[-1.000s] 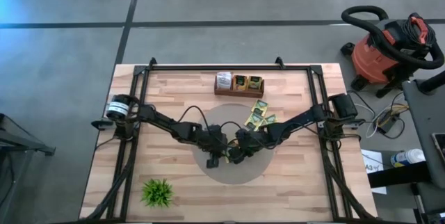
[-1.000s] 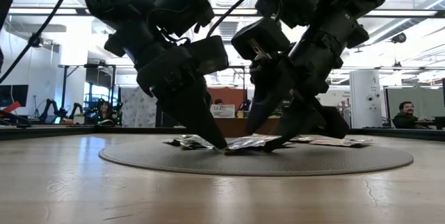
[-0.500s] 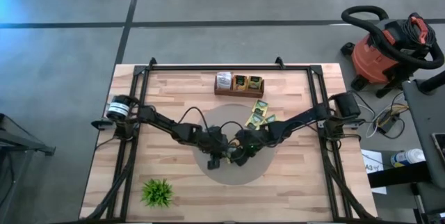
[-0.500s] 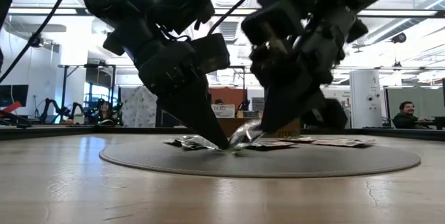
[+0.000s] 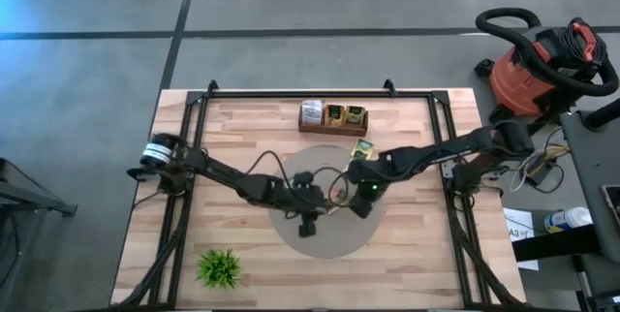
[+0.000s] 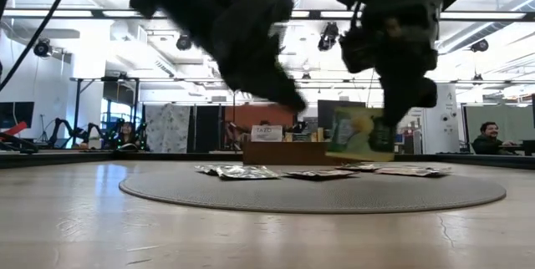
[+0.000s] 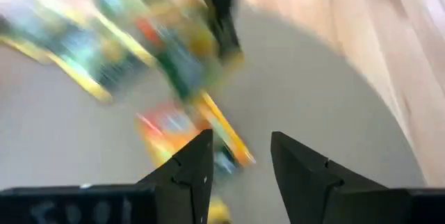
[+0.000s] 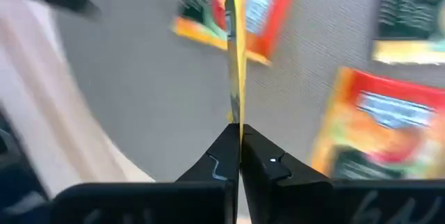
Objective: Pick & Place Tea
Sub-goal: Put the yellow tea bag into the right section of the wooden organizer
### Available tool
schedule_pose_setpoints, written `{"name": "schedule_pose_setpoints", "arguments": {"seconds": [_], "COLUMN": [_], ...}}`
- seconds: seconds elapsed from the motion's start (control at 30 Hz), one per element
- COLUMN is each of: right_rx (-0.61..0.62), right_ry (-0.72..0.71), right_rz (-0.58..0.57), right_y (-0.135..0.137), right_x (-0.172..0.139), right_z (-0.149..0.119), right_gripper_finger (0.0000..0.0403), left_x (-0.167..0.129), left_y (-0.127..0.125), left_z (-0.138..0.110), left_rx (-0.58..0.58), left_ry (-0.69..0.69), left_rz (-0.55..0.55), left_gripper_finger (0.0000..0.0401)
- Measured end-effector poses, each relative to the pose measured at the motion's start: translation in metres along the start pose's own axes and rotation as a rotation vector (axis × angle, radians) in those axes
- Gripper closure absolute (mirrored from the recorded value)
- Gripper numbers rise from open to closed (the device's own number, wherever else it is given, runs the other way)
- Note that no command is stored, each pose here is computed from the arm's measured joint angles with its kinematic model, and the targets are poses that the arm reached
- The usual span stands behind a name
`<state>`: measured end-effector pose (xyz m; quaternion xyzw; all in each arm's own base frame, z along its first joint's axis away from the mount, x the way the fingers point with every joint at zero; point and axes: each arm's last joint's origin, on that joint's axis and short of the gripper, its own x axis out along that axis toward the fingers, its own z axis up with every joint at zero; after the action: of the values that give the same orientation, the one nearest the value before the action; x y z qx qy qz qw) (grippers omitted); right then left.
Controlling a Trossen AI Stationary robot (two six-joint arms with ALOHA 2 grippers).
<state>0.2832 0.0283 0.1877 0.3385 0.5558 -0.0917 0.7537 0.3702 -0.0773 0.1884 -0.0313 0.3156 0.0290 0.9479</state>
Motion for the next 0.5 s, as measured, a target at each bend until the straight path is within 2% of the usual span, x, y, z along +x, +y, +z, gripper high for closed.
{"name": "schedule_pose_setpoints", "arguments": {"seconds": [0.07, 0.17, 0.27, 0.4, 0.5], "right_rx": [-0.065, -0.164, -0.249, -0.333, -0.399], "right_ry": [0.022, 0.035, 0.033, 0.012, -0.036], "right_rz": [-0.026, -0.033, -0.031, -0.039, -0.062], "right_y": [-0.003, -0.004, -0.002, 0.001, 0.006], "right_x": [-0.005, -0.01, -0.014, -0.02, -0.03], "right_z": [-0.004, -0.007, -0.01, -0.011, -0.008], "right_gripper_finger": [0.0394, 0.0394, 0.0394, 0.0394, 0.0394], "left_x": [-0.009, -0.014, -0.012, -0.006, -0.003], "left_y": [0.005, 0.015, 0.029, 0.046, 0.052], "left_z": [0.016, 0.039, 0.054, 0.064, 0.067], "left_rx": [0.032, 0.101, 0.11, 0.082, 0.072], "left_ry": [-0.062, -0.126, -0.149, -0.154, -0.154], "left_rz": [0.045, 0.05, 0.03, 0.014, -0.051], "left_gripper_finger": [0.0261, 0.0261, 0.0261, 0.0261, 0.0261]}}
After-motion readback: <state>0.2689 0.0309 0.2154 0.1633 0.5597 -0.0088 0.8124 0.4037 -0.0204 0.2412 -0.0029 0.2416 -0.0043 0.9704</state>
